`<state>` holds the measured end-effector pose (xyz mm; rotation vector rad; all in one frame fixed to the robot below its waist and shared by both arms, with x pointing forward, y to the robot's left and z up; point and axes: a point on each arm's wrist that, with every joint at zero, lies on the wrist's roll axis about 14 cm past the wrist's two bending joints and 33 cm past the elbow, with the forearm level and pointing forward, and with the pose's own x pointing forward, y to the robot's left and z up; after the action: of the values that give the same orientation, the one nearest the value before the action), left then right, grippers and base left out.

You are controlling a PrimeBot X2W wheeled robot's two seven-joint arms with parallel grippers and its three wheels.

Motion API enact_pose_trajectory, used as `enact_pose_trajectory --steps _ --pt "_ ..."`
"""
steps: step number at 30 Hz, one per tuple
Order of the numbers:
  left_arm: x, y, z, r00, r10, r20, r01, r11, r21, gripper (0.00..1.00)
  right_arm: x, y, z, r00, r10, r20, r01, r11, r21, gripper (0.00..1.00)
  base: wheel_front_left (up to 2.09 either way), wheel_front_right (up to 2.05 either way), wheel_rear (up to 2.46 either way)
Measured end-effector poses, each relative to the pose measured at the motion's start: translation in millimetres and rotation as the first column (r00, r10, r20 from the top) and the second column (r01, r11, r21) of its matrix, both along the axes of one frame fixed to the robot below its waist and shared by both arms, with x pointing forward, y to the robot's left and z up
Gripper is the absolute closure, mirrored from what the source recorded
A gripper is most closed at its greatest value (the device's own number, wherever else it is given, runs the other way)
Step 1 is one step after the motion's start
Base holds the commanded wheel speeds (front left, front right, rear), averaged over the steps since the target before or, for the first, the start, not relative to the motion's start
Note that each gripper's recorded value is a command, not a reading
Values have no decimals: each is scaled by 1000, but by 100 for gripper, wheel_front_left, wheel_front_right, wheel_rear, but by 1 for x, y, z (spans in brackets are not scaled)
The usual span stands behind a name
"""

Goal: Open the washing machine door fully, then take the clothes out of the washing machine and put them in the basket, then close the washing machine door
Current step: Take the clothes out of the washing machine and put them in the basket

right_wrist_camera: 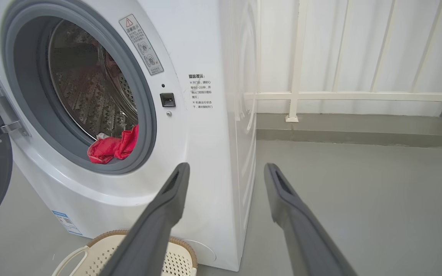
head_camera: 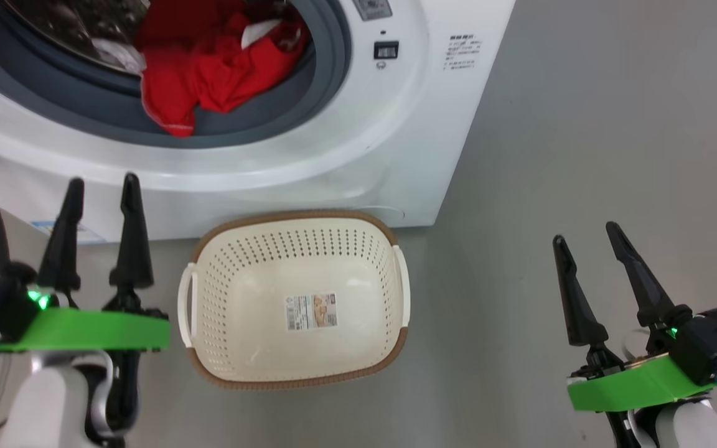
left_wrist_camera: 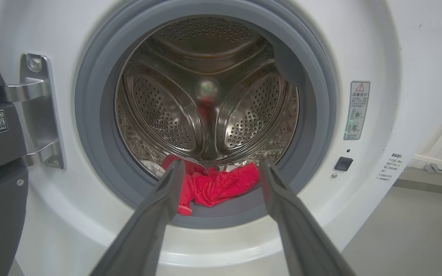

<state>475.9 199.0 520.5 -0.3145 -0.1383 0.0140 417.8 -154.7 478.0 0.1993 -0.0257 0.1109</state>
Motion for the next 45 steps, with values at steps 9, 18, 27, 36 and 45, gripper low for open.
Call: enact_pose_trajectory --steps 9,18,27,36,45 --pt "50 3 -10 1000 -6 -6 6 1000 27 0 21 4 -23 999 12 -42 -12 1000 -1 0 0 0 0" --pt "89 -3 -24 999 -24 -23 25 999 20 0 33 6 -41 997 20 -74 -22 1000 -19 0 0 0 0" --pt "134 -2 -43 994 -20 -104 34 991 126 0 40 7 -59 994 27 -107 -30 999 -21 0 0 0 0" --pt "169 -11 -75 966 -30 -257 85 975 205 0 44 -5 -67 992 -4 -122 -1 999 -40 0 0 0 0" --pt "185 -12 -116 905 -10 -425 158 936 315 0 47 -6 -77 990 -6 -141 2 1000 -22 0 0 0 0"
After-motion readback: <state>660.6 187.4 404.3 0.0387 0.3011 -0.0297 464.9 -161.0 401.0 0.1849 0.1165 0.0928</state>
